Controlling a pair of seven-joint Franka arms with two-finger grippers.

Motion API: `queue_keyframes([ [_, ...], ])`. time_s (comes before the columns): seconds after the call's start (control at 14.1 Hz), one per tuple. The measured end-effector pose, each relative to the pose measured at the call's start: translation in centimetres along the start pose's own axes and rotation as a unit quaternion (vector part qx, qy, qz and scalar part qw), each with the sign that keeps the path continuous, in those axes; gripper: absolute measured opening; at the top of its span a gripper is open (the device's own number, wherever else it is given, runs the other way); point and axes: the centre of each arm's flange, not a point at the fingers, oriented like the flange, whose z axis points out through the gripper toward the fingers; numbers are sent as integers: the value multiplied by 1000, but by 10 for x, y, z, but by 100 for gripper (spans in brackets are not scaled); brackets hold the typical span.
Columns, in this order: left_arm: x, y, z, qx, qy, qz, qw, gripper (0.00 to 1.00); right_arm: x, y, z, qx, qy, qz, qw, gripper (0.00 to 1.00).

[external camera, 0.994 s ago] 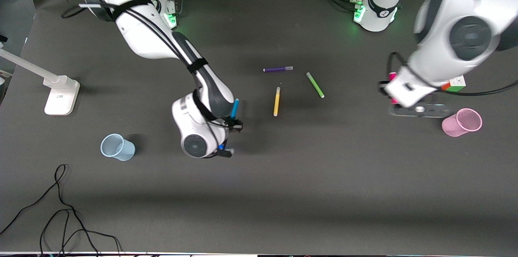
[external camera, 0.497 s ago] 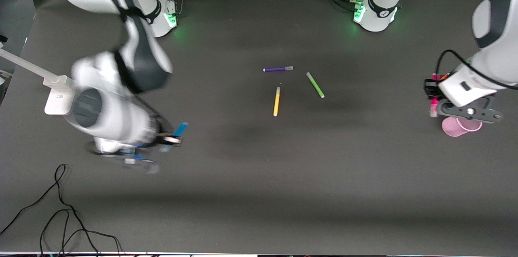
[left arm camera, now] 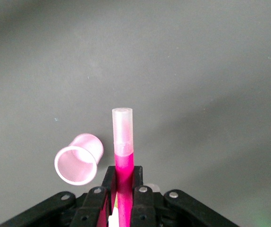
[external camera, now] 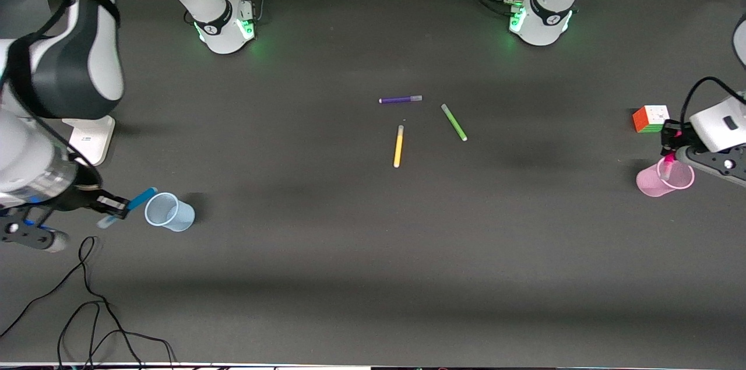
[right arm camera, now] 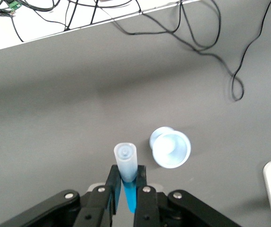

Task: Place pink and blue markers in matching cups
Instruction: 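Carry the blue marker to the blue cup while the left gripper carries pink, then lower the blue marker into the blue cup while the left gripper drops pink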

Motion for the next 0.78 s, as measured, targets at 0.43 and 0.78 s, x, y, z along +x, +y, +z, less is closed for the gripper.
queue_keyframes([
  [0.43,-43,-68,44,-46,96,128,986,18,-15,50,85,16,74,-51,996,17],
  [0.78,-64,-102,90,-74,146,205,965,18,-44,73,163,12,127,-77,989,17],
])
